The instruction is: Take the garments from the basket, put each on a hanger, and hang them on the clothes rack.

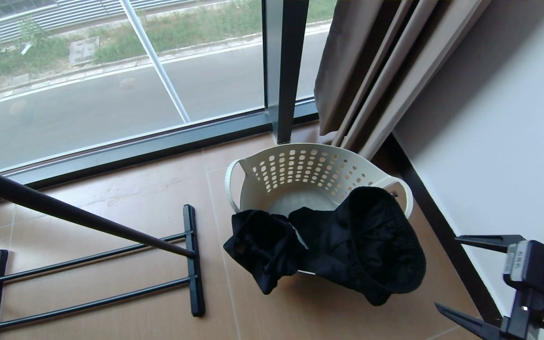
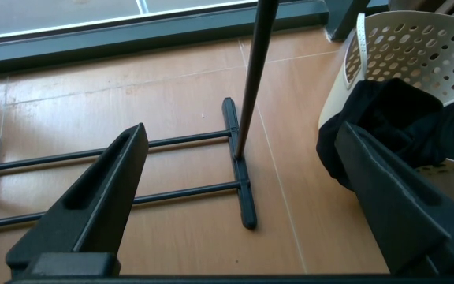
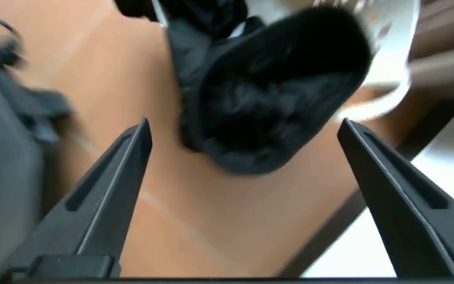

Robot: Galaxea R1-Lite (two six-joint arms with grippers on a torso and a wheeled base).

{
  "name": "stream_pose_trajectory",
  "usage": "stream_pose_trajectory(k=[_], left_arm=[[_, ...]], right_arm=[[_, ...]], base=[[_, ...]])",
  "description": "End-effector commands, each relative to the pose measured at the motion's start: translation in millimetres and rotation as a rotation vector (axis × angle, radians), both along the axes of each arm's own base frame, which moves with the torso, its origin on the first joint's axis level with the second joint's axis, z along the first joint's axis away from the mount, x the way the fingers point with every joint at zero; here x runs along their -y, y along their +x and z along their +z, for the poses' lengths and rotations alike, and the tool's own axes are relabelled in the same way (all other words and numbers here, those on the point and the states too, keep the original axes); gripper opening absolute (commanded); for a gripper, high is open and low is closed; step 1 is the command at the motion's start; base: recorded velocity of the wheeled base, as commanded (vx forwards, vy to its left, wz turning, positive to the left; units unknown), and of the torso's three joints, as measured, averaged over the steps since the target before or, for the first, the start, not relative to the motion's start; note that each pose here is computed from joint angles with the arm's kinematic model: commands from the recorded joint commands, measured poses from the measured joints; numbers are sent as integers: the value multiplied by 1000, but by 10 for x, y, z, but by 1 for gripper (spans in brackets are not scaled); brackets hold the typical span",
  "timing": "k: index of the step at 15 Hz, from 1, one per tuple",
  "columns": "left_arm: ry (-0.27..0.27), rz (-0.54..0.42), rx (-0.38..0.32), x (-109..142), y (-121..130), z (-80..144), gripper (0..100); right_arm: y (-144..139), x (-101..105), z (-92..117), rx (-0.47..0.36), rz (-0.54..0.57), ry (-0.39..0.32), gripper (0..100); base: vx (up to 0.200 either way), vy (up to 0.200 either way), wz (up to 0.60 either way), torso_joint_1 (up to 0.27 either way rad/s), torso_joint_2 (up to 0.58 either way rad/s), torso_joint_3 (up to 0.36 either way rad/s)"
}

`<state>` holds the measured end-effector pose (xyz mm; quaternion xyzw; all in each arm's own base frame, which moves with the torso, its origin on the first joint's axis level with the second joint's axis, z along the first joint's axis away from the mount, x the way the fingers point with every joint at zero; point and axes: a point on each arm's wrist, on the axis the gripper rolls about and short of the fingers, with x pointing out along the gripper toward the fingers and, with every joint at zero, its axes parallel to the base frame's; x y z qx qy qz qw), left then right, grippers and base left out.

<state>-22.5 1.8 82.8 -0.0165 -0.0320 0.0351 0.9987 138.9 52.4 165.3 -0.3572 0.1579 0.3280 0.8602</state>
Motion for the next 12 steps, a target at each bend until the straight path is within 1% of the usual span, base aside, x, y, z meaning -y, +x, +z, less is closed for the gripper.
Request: stream_pose_trajectory(k=[1,2,3,4,5,6,9,11,12], left_arm=[[0,-1,1,0,-1,0,100],[0,1,1,0,-1,0,100],[0,1,1,0,-1,0,100],[0,1,1,0,-1,0,100],[0,1,1,0,-1,0,100],[0,-1,1,0,-1,0,100],[0,1,1,0,-1,0,100],[0,1,1,0,-1,0,100],[0,-1,1,0,-1,0,100]], right_arm=[[630,-226,-203,36,119,-195,100],[727,-258,-236,55,135,-227,100],[899,-310,-269,88,139,-296,100],[1054,-340,-260,119,113,-377,100],[1127,-349,-245,139,100,-420,100],[1325,-399,-208,179,88,-501,100],[1687,-509,-214,206,76,-520,100],[1931,-518,-206,226,38,-543,100],[2004,-524,-207,231,30,-542,100]], base=[[0,0,0,0,0,0],[0,0,0,0,0,0],[0,0,0,0,0,0],[0,0,0,0,0,0],[0,0,0,0,0,0],[0,0,0,0,0,0],[0,0,0,0,0,0],[0,0,0,0,0,0],[0,0,0,0,0,0]])
